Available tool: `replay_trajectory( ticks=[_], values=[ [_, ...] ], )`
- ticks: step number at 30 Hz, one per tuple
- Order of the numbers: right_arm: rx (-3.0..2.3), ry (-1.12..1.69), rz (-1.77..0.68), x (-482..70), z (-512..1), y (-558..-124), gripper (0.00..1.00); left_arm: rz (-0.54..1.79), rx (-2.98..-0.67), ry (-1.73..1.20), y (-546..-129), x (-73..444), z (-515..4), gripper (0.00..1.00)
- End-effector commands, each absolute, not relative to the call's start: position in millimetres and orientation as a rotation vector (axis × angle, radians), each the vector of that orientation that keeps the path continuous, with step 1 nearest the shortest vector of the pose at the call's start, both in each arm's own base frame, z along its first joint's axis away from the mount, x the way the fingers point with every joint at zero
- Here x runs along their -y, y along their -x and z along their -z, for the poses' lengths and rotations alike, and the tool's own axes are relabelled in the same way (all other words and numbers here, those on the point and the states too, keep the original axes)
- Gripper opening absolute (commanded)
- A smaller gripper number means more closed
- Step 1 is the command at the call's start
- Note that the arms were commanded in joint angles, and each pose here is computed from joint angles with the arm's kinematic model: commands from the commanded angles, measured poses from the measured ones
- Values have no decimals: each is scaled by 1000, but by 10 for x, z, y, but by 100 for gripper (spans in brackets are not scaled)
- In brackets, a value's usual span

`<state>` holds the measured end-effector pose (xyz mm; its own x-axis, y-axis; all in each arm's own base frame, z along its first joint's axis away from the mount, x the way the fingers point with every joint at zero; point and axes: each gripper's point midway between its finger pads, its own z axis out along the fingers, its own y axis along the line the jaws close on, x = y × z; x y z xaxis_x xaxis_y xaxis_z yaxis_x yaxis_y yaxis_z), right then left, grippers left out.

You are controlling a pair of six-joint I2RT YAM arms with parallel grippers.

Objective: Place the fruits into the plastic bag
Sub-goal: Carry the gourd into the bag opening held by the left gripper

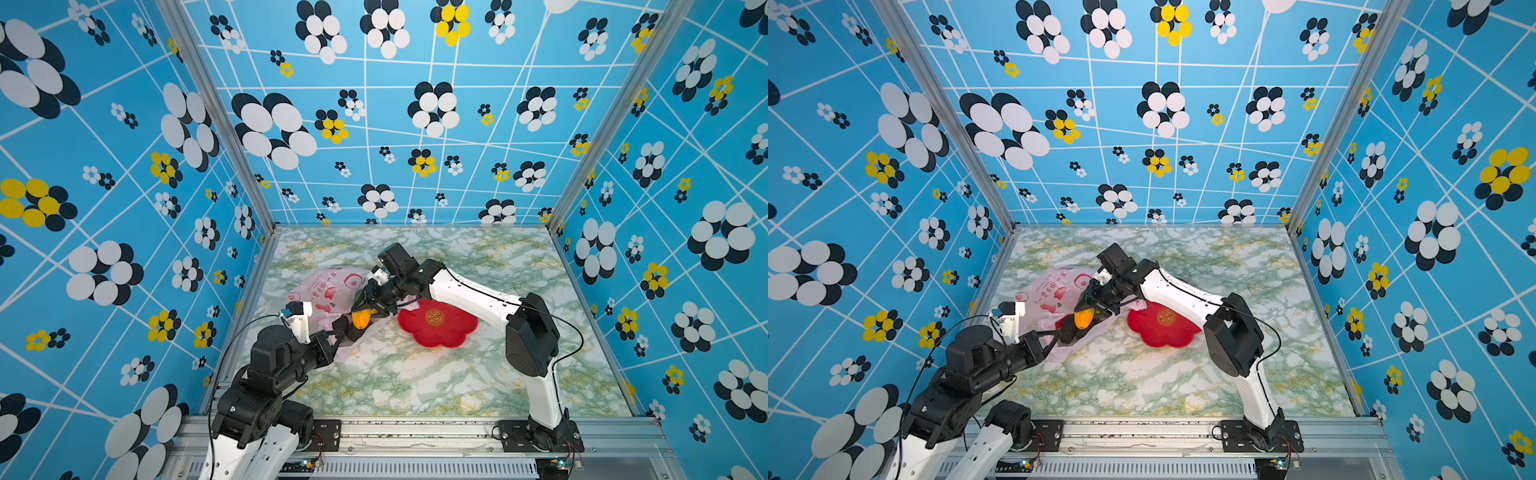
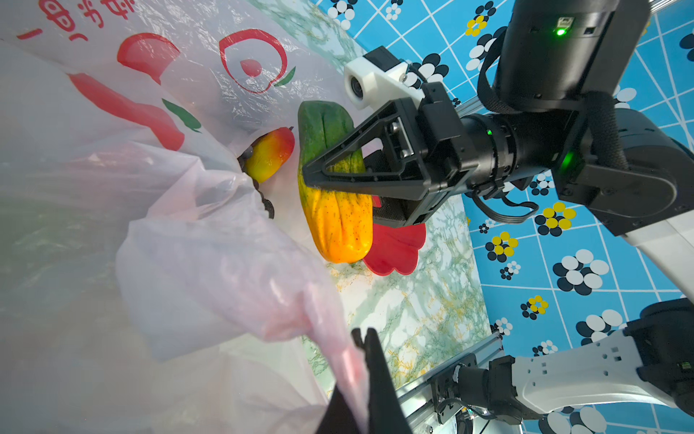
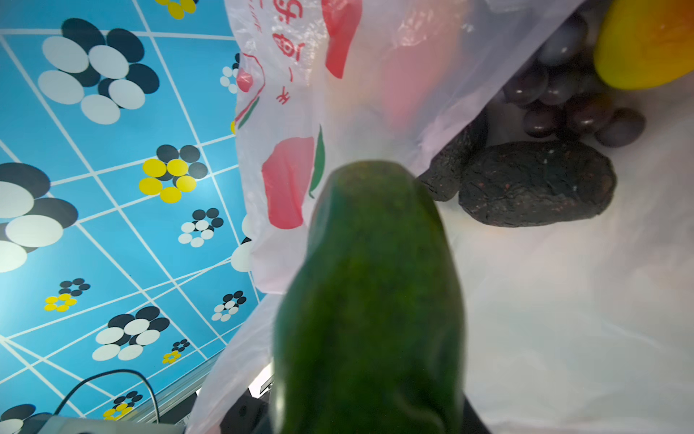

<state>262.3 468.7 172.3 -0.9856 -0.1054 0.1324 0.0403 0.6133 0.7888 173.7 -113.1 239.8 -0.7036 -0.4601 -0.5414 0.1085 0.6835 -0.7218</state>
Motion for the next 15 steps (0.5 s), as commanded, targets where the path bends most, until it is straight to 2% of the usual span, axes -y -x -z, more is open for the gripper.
replay_trajectory(
  ticks=[1,15],
  values=[
    [2638,-46,1267,-4687,-1517,-2542,0,991,-2156,278,-1723,1125,-2365,0],
    [2597,-18,1144,-4623,-1042,-2389,0,1000,-2172,227,-1569,1131,-2293,0]
  ],
)
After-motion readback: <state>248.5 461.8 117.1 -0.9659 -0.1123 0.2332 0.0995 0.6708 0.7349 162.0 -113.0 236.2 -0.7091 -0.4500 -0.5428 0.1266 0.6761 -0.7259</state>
